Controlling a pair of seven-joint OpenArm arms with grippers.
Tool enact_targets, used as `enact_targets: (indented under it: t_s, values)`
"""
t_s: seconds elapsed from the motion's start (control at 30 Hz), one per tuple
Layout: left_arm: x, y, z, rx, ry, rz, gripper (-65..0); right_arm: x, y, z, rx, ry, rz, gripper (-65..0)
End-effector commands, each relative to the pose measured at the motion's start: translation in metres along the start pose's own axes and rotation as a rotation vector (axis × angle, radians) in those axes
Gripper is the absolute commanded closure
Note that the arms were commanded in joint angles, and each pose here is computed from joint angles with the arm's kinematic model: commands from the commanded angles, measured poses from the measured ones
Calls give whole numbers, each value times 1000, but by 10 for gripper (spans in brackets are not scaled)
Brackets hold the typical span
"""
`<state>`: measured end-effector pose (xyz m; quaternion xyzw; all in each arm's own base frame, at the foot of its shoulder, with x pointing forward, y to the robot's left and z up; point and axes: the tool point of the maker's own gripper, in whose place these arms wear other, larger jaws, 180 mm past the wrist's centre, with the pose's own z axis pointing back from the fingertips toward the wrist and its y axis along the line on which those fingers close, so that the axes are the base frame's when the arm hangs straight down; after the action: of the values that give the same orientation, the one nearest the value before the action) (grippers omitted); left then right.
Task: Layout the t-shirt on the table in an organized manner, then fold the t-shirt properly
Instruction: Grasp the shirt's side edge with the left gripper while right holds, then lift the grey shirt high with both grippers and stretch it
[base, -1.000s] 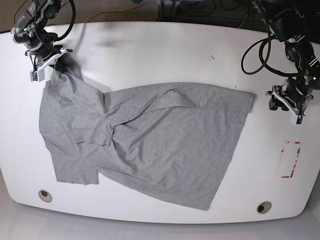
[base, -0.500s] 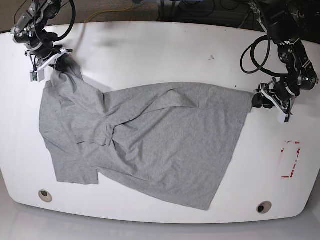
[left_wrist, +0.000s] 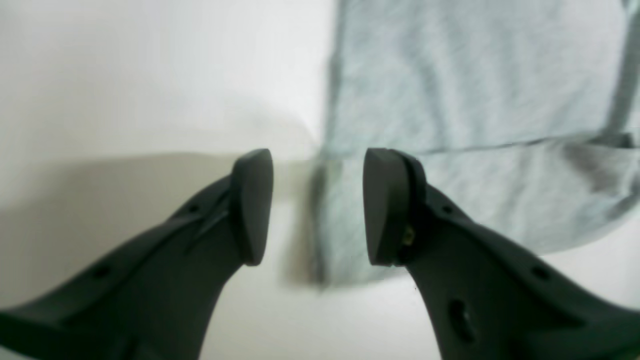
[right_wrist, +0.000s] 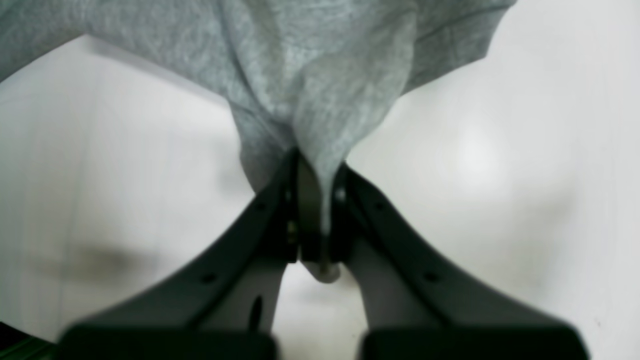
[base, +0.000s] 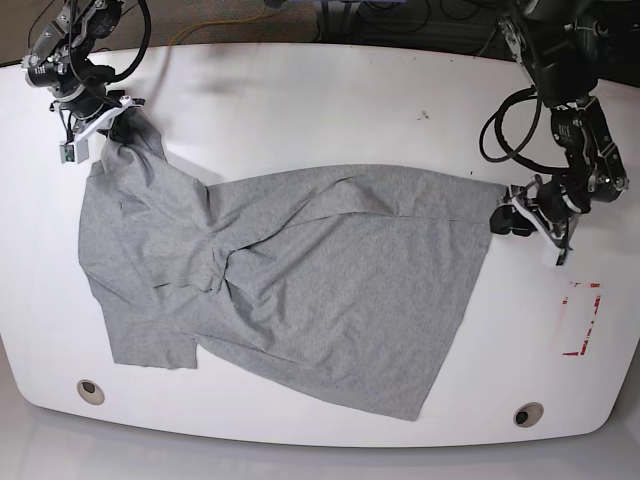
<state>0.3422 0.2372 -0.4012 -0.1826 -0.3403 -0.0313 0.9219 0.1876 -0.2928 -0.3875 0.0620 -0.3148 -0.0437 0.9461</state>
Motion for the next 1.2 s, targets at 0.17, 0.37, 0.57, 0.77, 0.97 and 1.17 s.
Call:
enact_targets:
  t_s: [0.17, 0.37, 0.57, 0.77, 0.97, 1.17]
  values:
    - [17, -5, -4, -22, -41, 6, -275, 16, -2, 5, -4, -51, 20, -13]
    - [7, -7, -5, -28, 14, 8, -275, 16, -2, 5, -4, -51, 20, -13]
    - [1, -10, -7, -34, 45, 1, -272, 16, -1, 5, -3, -52, 19, -13]
    - [-14, -20, -13, -54, 93, -25, -269, 16, -1, 5, -2, -54, 18, -13]
    - [-19, -20, -10, -46, 100, -39, -261, 16, -1, 5, -3, -53, 19, -13]
    - [-15, -26, -10, -49, 107, -87, -81, 16, -2, 5, -3, -52, 19, -14]
